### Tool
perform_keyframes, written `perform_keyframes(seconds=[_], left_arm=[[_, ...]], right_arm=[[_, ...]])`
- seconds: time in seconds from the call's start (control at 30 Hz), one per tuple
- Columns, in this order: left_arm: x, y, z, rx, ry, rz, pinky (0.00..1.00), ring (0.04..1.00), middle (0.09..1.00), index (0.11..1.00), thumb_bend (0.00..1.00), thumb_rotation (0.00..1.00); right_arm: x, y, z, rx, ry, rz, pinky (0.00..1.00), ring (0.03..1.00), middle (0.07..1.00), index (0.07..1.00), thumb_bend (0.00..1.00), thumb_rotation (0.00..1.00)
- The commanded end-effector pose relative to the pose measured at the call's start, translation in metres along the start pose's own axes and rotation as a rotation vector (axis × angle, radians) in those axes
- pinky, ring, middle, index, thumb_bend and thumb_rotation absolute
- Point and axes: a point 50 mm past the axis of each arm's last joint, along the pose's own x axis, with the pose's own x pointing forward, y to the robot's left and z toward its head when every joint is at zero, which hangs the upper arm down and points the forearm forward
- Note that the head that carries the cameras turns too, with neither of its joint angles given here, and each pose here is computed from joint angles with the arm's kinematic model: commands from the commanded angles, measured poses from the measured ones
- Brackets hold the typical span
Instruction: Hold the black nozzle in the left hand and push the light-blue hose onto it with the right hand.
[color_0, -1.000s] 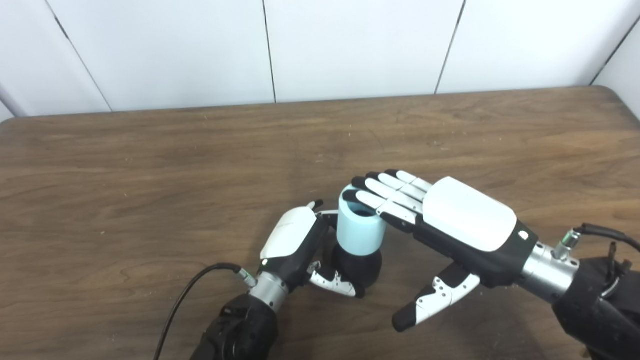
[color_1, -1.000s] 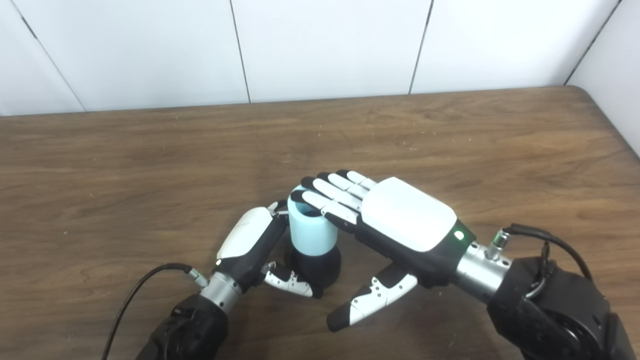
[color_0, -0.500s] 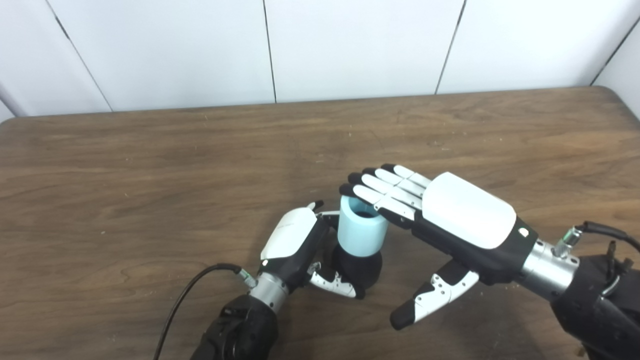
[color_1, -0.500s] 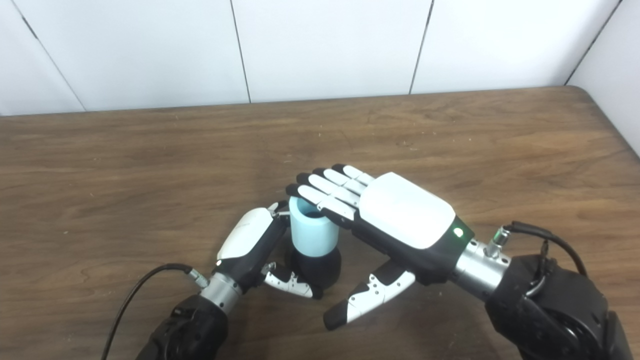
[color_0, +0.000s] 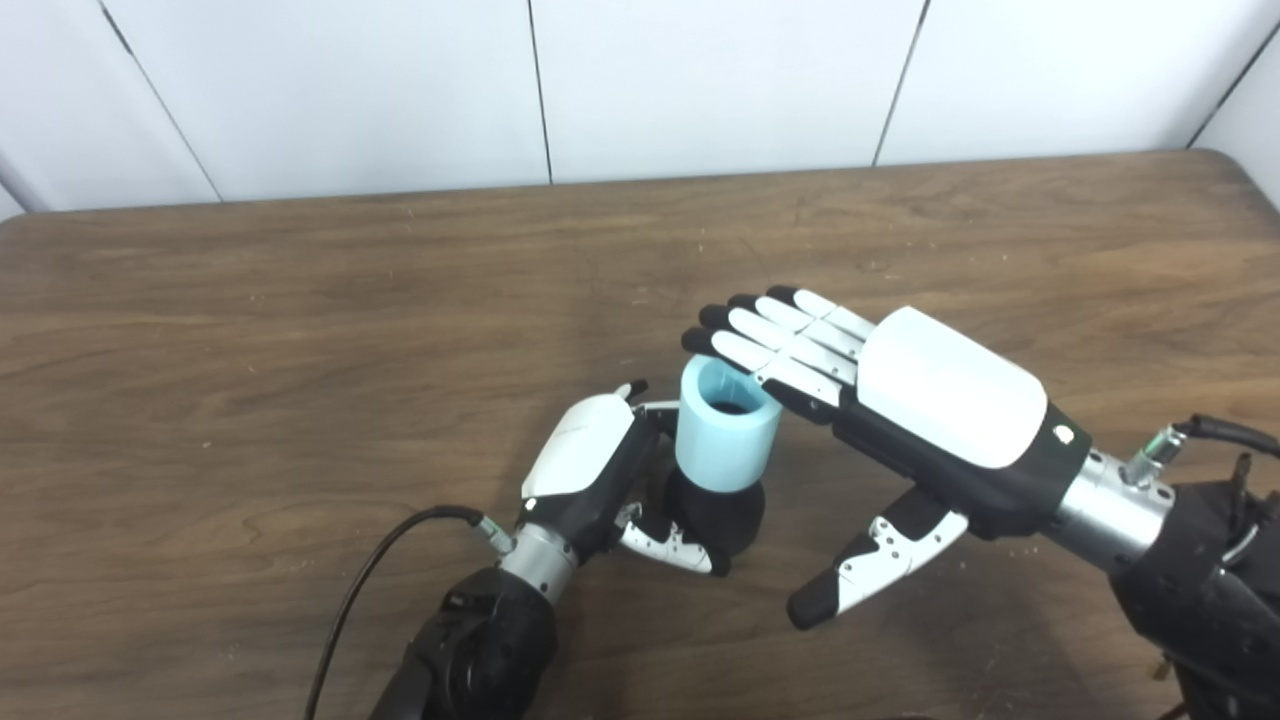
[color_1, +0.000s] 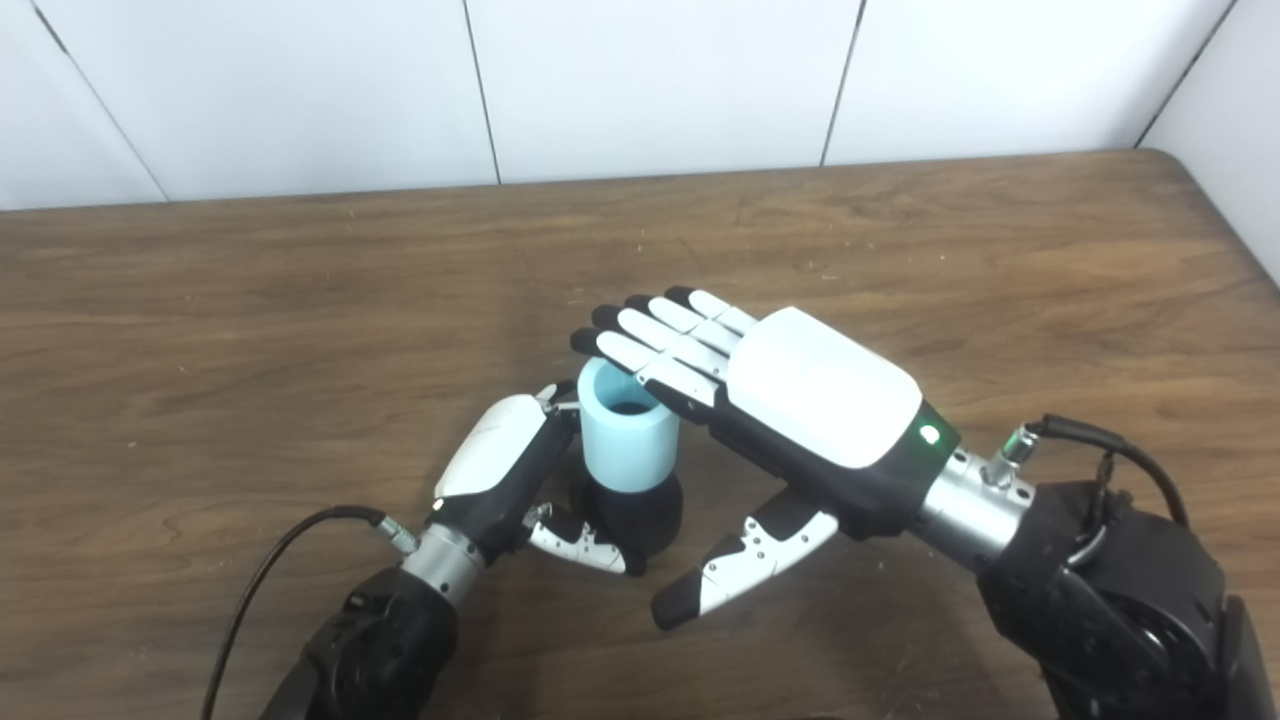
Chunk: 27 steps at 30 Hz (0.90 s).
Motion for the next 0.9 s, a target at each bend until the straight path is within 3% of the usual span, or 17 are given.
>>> perform_keyframes(seconds=[0.0,0.87], left_arm=[[-0.006,-0.018,-0.014,-0.006,0.073,-0.123,0.98,0.669,0.532,0.45,0.52,0.0],[-0.005,-0.018,-0.013,0.012,0.075,-0.129,0.98,0.698,0.518,0.462,0.52,0.0]], right_arm=[[-0.002,-0.007,0.006,-0.048,-0.026,-0.048,1.0,1.0,1.0,0.996,0.65,1.0],[0.003,0.007,0.013,-0.05,-0.044,0.068,1.0,1.0,1.0,0.988,0.65,1.0]])
